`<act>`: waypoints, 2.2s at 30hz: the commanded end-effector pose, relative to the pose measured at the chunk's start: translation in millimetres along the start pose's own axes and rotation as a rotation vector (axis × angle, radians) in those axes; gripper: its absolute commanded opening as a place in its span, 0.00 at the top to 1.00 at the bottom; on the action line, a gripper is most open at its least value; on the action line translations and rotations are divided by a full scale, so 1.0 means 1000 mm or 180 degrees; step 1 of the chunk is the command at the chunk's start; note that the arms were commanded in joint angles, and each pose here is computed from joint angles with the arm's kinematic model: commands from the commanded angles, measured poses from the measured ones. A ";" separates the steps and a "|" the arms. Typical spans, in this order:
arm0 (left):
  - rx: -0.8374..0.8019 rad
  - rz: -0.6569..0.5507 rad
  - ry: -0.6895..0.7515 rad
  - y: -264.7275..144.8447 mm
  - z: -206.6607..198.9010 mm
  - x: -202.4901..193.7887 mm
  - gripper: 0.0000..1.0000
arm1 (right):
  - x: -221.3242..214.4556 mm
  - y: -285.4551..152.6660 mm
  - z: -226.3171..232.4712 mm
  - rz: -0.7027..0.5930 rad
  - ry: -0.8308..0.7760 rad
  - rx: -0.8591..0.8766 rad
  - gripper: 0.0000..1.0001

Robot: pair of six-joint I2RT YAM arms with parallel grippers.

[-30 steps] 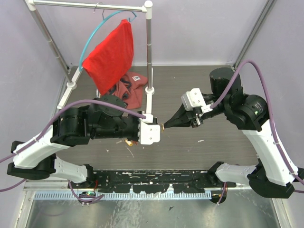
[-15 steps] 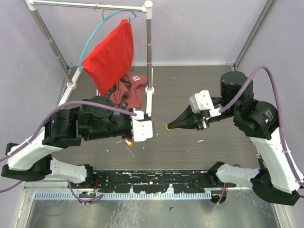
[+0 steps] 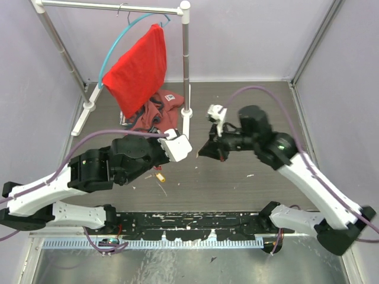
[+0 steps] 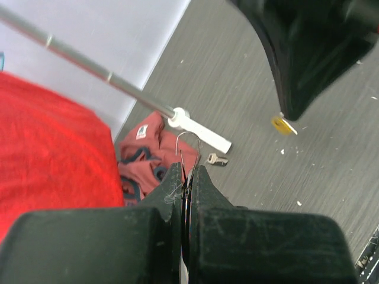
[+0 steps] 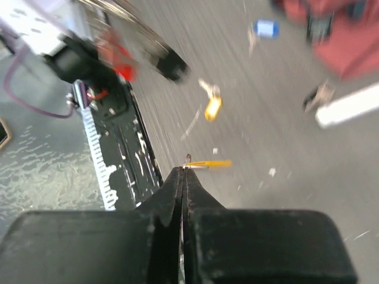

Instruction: Put the keys on the keyring

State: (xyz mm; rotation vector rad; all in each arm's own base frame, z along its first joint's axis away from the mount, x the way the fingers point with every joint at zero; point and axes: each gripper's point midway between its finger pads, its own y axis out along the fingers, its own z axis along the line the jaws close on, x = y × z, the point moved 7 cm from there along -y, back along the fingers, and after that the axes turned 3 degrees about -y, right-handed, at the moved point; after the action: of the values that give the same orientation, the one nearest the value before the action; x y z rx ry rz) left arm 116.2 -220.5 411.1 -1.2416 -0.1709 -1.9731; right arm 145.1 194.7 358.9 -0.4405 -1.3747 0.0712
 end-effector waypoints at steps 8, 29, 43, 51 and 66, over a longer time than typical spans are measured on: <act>0.0666 0.0199 -0.0785 0.003 0.029 -0.042 1.00 | -0.117 0.115 -0.069 0.0437 0.1917 -0.0248 0.98; 0.0854 0.0234 -0.0966 -0.018 0.044 -0.064 1.00 | -0.115 0.161 -0.170 0.1106 0.1353 -0.1730 0.57; 0.0872 0.0255 -0.1005 -0.027 0.047 -0.065 1.00 | -0.113 0.249 -0.193 0.1244 0.0737 -0.1478 0.59; 0.0890 0.0268 -0.1010 -0.031 0.048 -0.067 1.00 | -0.119 0.252 -0.206 0.1412 0.0384 -0.1555 0.60; 0.0860 0.0297 -0.0989 -0.028 0.047 -0.067 1.00 | -0.137 0.270 -0.210 0.1566 0.0049 -0.1118 0.62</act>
State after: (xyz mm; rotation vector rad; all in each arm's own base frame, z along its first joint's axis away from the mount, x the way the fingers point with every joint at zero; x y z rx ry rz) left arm 144.5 -143.5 377.6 -1.3228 -0.4481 -1.6064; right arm 361.2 334.4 88.4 -1.1194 -1.1547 0.2687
